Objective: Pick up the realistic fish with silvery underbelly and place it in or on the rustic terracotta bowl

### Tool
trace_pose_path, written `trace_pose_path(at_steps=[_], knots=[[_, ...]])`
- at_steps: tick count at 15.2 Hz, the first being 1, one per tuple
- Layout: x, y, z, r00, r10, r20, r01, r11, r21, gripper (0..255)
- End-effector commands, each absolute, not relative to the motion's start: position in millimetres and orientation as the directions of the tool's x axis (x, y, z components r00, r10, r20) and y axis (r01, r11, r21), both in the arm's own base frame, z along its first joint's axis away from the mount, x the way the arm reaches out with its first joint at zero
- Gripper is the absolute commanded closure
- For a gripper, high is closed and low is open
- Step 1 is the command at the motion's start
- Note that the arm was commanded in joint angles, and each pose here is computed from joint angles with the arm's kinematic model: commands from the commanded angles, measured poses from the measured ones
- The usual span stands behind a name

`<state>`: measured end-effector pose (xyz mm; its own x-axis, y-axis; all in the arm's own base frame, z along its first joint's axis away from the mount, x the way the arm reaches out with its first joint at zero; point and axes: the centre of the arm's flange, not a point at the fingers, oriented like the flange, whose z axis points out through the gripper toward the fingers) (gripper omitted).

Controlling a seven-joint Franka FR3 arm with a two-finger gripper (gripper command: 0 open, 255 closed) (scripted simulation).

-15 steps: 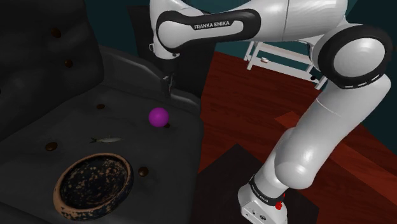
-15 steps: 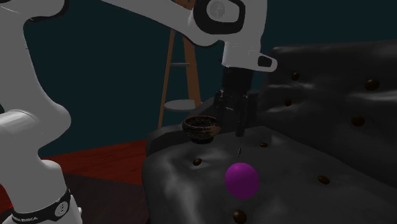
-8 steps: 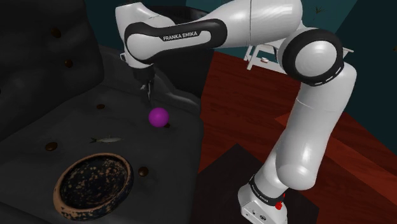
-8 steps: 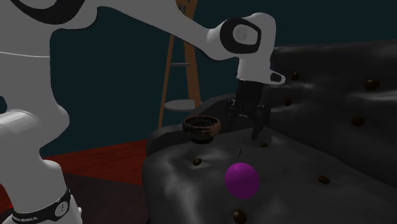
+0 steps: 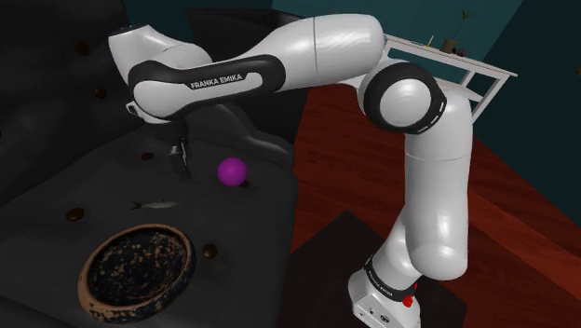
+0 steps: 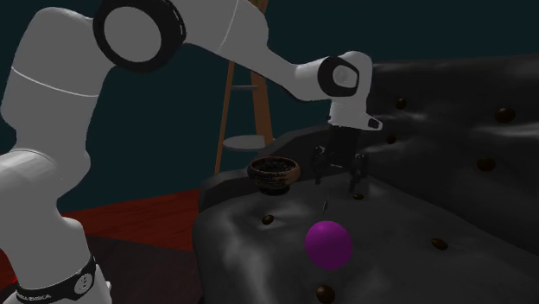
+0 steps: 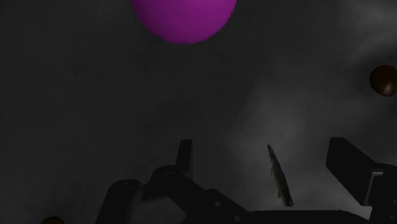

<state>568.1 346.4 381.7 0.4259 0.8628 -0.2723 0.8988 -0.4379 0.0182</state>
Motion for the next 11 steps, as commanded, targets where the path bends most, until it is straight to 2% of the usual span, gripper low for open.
trace_pose_path(at_steps=[1,8,11], knots=[[567.9,372.7,368.1,0.371,0.885,-0.282,0.923,-0.384,0.008,0],[559.1,457.3,320.2,0.171,0.936,-0.308,0.982,-0.189,-0.03,0],[557.8,456.0,309.1,0.166,0.937,-0.308,0.982,-0.184,-0.031,0]])
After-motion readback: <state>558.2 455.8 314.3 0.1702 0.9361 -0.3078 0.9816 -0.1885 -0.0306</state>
